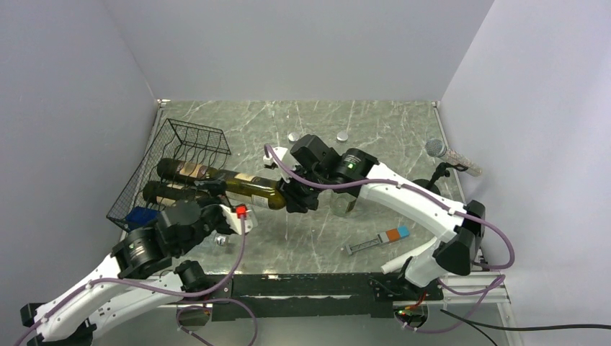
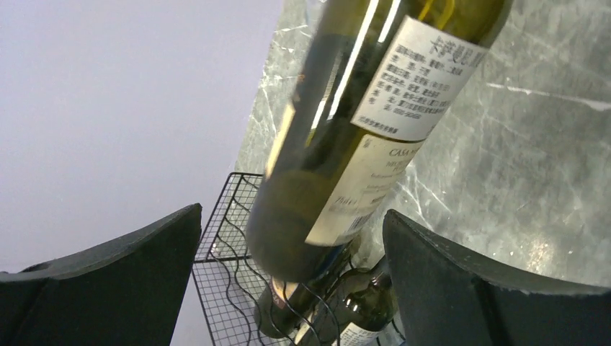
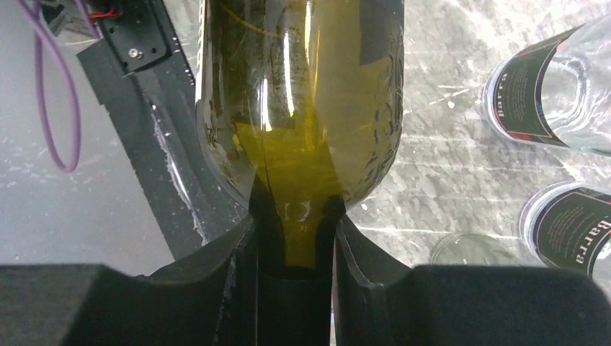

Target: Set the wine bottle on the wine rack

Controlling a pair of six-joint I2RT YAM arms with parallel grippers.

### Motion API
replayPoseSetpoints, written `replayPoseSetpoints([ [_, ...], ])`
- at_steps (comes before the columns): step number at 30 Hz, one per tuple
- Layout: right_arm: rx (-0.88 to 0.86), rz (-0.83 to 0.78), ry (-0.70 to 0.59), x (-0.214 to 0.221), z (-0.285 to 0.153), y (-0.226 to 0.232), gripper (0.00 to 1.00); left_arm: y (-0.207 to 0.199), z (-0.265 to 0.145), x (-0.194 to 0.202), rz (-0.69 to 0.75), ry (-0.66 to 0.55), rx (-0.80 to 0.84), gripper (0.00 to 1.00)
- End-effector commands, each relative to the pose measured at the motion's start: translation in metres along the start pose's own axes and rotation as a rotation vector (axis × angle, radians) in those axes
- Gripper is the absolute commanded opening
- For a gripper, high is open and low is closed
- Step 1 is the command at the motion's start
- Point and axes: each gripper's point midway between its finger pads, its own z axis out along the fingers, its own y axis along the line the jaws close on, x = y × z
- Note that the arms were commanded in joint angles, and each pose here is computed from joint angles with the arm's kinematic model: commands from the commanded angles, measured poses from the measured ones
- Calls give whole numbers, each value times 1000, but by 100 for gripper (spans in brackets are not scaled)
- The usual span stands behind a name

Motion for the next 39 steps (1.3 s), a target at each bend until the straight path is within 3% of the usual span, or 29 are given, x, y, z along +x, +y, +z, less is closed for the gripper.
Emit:
replayPoseSetpoints([
  [1, 46, 18, -163, -45, 11, -15, 0, 25, -23, -9, -180, -69, -117, 99],
  [10, 136, 108, -113, -58, 72, -50, 0, 62, -73, -27, -397, -268, -255, 99],
  [16, 279, 157, -126, -71, 82, -78, 0, 82, -94, -34, -497, -333, -309, 99],
  [27, 332, 164, -225, -86, 55, -81, 0, 80, -91, -37, -484, -345, -304, 99],
  [39, 347, 169, -170, -78, 88, -93, 0, 78, -87, -39, -487, -344, -294, 99],
])
